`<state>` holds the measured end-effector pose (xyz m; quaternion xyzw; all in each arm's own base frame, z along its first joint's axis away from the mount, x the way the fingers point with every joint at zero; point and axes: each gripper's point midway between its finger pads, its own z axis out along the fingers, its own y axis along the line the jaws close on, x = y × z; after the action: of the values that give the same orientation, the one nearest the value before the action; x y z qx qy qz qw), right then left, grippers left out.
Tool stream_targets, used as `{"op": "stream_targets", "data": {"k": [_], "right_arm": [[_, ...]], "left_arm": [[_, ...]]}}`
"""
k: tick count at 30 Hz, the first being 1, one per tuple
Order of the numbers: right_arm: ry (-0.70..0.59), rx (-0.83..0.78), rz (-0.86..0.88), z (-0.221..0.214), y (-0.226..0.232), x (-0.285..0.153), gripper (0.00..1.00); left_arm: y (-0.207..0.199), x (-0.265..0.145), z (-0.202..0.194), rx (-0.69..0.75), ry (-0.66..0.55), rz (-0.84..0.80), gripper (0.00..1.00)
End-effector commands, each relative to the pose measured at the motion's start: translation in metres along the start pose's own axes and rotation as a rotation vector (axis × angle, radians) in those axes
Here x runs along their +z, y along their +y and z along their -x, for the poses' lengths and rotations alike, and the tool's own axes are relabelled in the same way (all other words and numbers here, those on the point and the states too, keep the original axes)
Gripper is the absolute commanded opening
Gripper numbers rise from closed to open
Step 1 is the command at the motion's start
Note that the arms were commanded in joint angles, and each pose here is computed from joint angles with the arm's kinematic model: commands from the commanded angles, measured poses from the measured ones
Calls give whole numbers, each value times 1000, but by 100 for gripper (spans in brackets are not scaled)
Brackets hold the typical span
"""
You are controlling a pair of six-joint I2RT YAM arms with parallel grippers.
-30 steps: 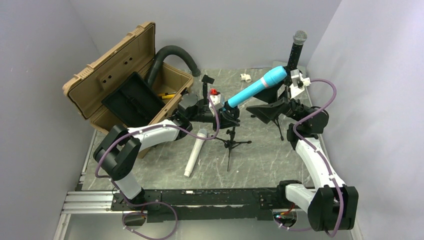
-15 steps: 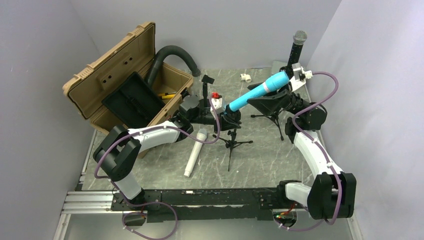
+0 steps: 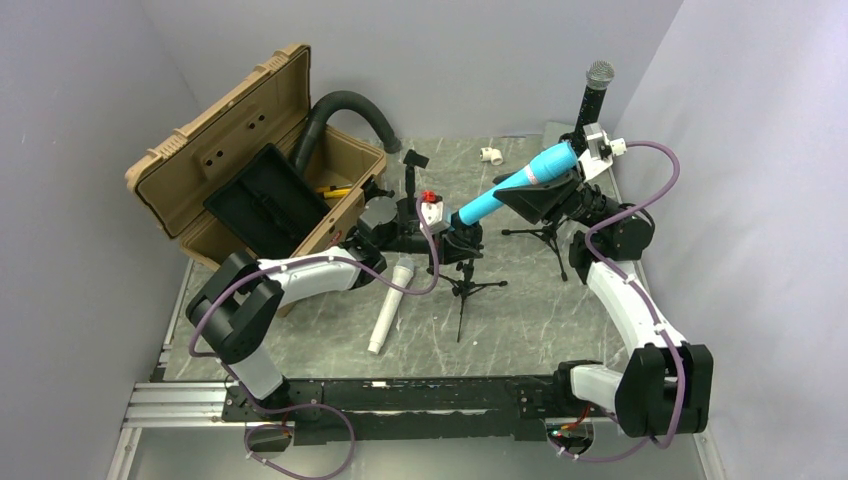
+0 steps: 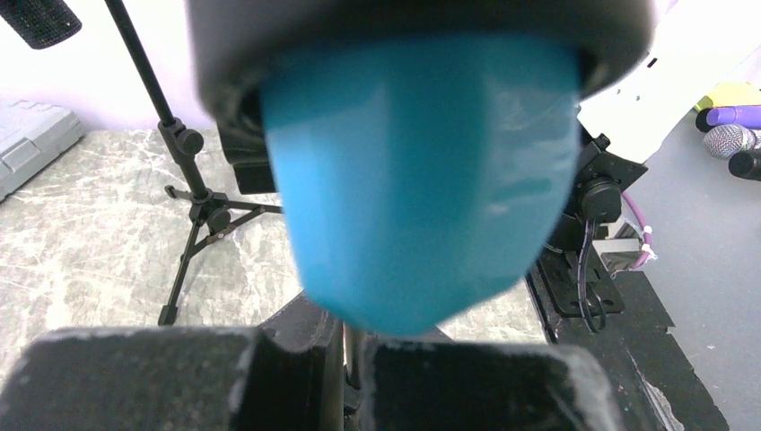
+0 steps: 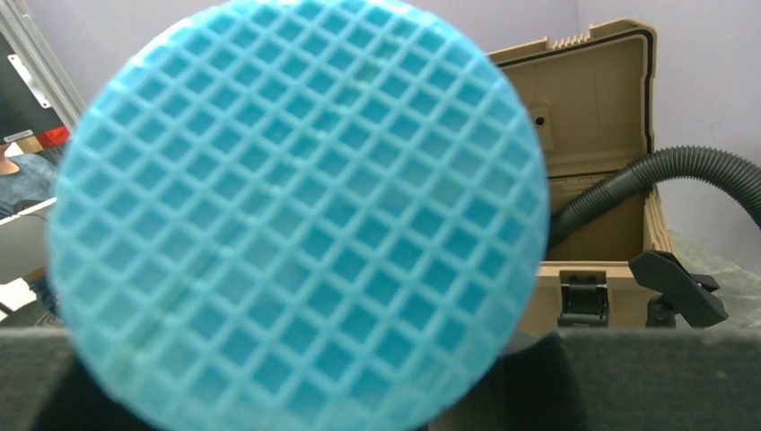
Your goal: Remove the microphone from the stand
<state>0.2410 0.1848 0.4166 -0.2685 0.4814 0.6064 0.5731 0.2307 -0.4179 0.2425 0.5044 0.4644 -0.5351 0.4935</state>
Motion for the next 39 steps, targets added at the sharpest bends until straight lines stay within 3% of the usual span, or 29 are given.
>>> {"op": "stream_targets", "data": {"k": [1,27,39], "right_arm": [[-28,-120,8,20,10,2,0],[-14,-225,-22,53,28,-3,0],[-23,-279,-25,73,38,5,0]], "left_arm": [[-17,-4,-20,-35,28,-41,0],[-30,-4,-23,-15,-19,-87,0],[-28,19,2,-77,-87,-146,0]]}}
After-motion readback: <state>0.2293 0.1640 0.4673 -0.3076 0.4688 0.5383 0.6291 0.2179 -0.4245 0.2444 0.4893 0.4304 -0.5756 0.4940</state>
